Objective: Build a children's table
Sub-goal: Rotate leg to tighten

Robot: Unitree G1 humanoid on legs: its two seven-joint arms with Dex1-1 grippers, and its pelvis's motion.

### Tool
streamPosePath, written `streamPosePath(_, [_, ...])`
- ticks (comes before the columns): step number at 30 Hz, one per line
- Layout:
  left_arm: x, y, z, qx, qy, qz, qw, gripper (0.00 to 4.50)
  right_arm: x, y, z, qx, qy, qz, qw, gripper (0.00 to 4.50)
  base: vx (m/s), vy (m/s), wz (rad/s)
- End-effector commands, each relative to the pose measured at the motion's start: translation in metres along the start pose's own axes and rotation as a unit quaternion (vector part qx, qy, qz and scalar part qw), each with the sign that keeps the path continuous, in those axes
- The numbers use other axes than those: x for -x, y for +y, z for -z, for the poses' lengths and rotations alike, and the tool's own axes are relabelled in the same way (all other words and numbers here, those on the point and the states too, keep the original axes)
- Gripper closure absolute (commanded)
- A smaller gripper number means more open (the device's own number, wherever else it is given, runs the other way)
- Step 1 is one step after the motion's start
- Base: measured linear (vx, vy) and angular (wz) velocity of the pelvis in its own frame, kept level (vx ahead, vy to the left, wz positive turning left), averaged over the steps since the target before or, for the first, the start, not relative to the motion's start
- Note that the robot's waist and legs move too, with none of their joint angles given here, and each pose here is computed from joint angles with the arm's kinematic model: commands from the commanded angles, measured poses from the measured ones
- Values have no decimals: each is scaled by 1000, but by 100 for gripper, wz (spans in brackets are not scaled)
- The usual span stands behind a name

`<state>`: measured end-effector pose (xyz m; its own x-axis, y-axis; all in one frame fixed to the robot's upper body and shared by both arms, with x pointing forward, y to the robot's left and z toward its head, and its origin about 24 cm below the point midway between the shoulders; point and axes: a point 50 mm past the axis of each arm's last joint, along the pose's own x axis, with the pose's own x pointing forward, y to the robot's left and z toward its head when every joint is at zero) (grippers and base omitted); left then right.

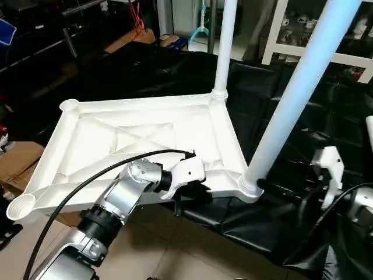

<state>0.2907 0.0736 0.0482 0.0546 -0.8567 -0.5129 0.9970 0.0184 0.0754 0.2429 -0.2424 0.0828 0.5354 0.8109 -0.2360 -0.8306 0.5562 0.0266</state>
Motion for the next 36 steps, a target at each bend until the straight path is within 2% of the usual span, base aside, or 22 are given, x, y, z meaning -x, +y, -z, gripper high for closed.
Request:
streamPosePath(1, [-4, -6, -4, -6, -28, 23, 999, 450, -4, 3, -4, 5, -3, -28, 1000, 65, 0, 0, 0])
streamPosePath(6, [-6, -5, -8, -12, -30, 30, 999, 450, -21, 9, -4, 11, -1, -70, 998, 65, 0, 0, 0])
streamPosePath(7, [-7, -5, -8, -14, -29, 32, 999, 450, -25, 8, -3, 12, 4, -75, 997, 92, 0, 0, 0])
streamPosePath(8, [-7, -5, -8, -15, -29, 32, 999, 450, -26, 6, -2, 6, 7, -77, 997, 99, 0, 0, 0])
streamPosePath(10, [-7, -5, -8, -15, -29, 32, 999, 450, -26, 4, -2, -3, 10, -77, 997, 104, 0, 0, 0])
streamPosePath(12, [-6, -4, -8, -15, -28, 29, 999, 450, -24, 0, -2, -4, 12, -63, 998, 134, 0, 0, 0])
streamPosePath(14, [-6, -4, -8, -15, -27, 27, 999, 450, -23, -3, -3, 1, 15, -55, 998, 142, 0, 0, 0])
streamPosePath(24, [-4, -4, -6, -15, -22, 26, 999, 450, -15, -2, 1, -10, 39, -81, 996, 228, 0, 0, 0])
streamPosePath(26, [-4, -3, -6, -14, -19, 21, 999, 450, -19, -3, 4, -14, 40, -61, 997, 239, 0, 0, 0])
streamPosePath(29, [-8, 5, -4, -3, 11, -22, 1000, 450, -37, -14, 18, -7, 59, 62, 996, 251, 0, 0, 0])
streamPosePath(30, [-11, 13, -4, 15, 25, -60, 998, 450, -50, -23, 28, -16, 63, 172, 983, 251, 0, 0, 0])
streamPosePath(32, [-17, 20, -11, 39, 24, -96, 994, 450, -64, -27, 35, -54, 48, 266, 961, 255, 0, 0, 0])
streamPosePath(33, [-18, 21, -12, 42, 23, -99, 994, 450, -65, -27, 36, -56, 48, 270, 960, 256, 0, 0, 0])
streamPosePath(34, [-25, 26, -21, 70, 16, -128, 989, 450, -79, -26, 41, -78, 46, 323, 942, 257, 0, 0, 0])
streamPosePath(35, [-25, 26, -21, 70, 16, -128, 989, 450, -79, -26, 41, -78, 46, 323, 942, 257, 0, 0, 0])
streamPosePath(36, [-33, 32, -33, 106, 2, -161, 981, 450, -101, -24, 41, -91, 35, 374, 922, 257, 0, 0, 0])
